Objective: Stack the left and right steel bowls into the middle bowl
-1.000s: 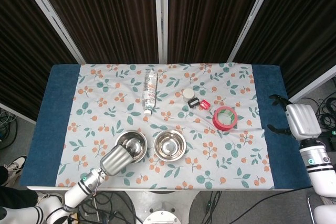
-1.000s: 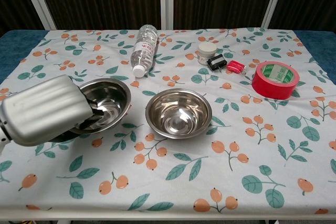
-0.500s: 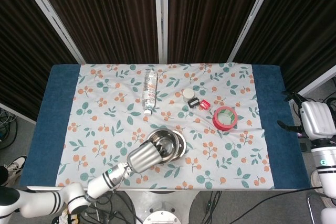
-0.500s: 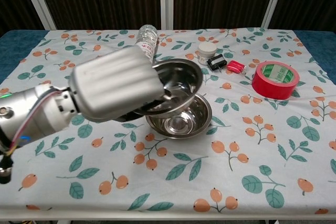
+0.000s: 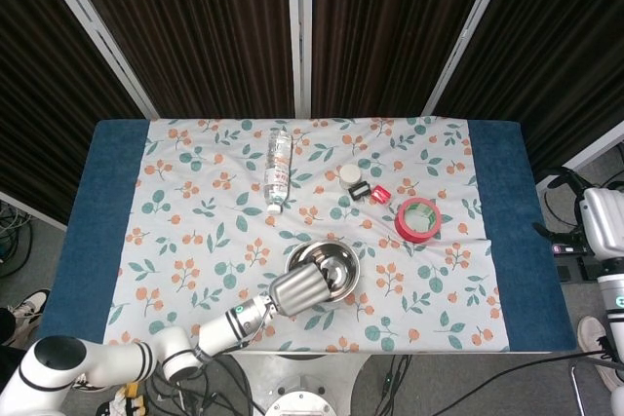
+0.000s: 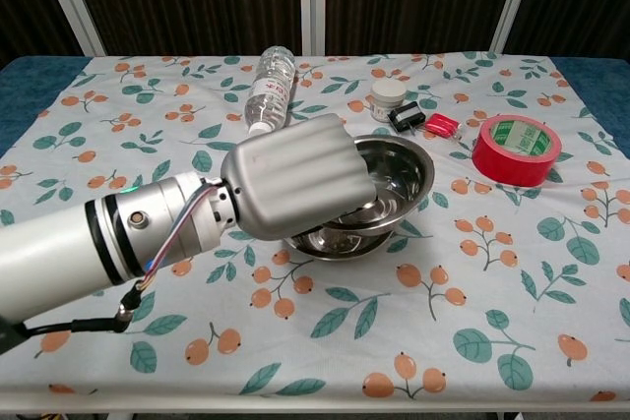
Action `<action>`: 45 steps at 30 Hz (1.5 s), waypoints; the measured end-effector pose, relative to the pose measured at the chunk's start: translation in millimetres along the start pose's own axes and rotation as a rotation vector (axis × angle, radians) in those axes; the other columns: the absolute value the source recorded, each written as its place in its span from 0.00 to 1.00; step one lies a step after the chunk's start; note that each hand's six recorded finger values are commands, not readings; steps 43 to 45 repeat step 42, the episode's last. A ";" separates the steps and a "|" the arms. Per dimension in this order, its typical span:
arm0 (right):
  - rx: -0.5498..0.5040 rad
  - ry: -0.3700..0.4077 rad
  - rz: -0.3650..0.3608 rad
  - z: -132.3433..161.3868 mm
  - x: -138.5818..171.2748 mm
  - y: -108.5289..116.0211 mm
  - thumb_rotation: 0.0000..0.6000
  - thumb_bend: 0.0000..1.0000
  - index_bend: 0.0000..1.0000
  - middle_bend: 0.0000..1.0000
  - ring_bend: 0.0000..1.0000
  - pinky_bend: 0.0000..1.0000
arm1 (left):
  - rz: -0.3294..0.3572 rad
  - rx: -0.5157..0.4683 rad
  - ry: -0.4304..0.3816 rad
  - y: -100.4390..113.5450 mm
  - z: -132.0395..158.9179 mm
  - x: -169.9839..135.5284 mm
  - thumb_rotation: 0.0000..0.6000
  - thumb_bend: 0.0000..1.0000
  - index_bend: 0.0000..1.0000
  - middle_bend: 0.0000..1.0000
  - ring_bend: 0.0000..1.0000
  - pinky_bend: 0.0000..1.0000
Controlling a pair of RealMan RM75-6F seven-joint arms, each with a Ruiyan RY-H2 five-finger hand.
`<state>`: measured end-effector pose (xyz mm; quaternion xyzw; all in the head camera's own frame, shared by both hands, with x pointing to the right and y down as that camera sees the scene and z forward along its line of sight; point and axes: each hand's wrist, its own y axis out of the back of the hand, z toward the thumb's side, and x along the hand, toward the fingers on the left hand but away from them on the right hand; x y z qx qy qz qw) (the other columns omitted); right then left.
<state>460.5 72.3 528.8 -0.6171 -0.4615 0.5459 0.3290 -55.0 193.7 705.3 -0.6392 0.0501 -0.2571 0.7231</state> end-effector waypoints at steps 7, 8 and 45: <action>-0.003 0.001 0.006 -1.5 0.4 -2.6 1.00 0.07 0.25 0.36 0.80 0.80 | -0.036 0.024 -0.027 -8.5 -8.2 -15.4 1.00 0.16 0.36 0.57 0.68 0.80; -0.002 0.001 0.006 -1.3 0.8 -2.9 1.00 0.07 0.25 0.36 0.80 0.80 | -0.041 0.025 -0.024 -8.8 -10.6 -18.2 1.00 0.16 0.35 0.56 0.68 0.80; 0.195 0.084 0.010 2.6 59.2 -96.9 1.00 0.07 0.11 0.09 0.00 0.00 | -0.177 -0.474 0.920 -52.7 -166.6 -304.3 1.00 0.02 0.19 0.18 0.14 0.23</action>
